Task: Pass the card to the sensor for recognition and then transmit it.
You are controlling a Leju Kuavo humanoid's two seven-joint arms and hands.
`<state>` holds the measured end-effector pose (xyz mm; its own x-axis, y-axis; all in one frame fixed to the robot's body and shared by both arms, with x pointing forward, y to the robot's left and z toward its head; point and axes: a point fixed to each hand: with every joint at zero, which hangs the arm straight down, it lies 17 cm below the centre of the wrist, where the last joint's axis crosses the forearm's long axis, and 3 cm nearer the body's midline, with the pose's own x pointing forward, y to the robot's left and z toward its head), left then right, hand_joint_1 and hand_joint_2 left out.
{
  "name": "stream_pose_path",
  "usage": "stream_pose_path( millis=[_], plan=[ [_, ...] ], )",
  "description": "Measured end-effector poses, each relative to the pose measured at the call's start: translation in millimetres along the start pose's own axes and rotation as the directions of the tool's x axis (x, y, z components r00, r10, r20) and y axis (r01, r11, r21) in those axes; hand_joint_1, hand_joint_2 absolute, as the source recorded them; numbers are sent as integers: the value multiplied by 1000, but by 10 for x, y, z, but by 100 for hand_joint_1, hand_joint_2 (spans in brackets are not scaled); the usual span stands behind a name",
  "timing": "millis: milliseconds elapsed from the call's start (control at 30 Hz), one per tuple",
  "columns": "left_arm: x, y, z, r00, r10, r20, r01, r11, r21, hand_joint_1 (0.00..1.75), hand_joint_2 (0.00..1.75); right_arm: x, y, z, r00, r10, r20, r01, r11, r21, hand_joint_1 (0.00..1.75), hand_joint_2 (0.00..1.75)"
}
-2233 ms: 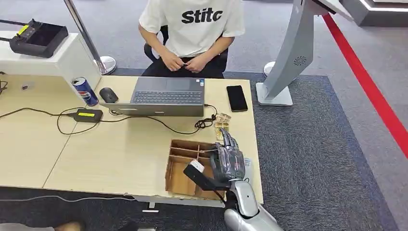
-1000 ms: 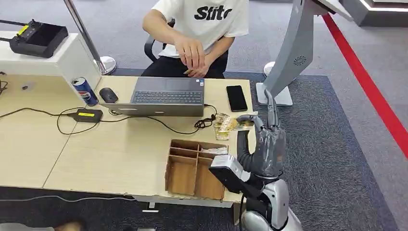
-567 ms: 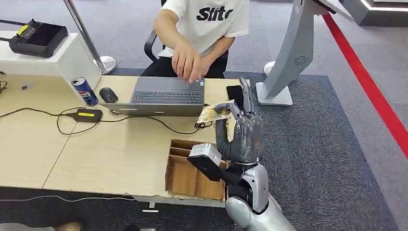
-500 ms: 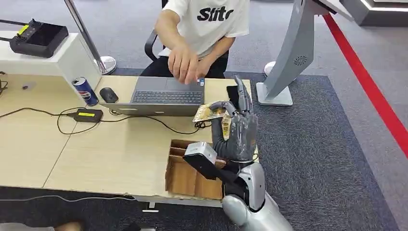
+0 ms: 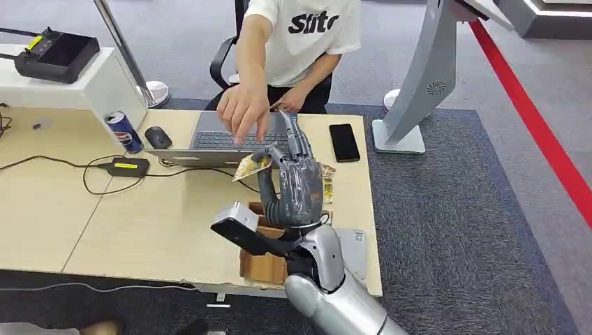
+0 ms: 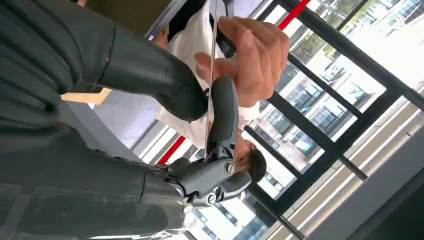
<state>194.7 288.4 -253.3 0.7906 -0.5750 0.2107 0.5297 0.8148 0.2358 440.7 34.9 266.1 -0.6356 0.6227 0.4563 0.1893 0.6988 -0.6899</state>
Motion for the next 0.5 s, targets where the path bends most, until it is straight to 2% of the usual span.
stream_pose_path(
  millis=[500],
  plan=[
    [80,11,4,1000,-19,10,19,1000,-3,0,175,191,279,-70,1000,-1,29,0,998,60,175,175]
  ],
)
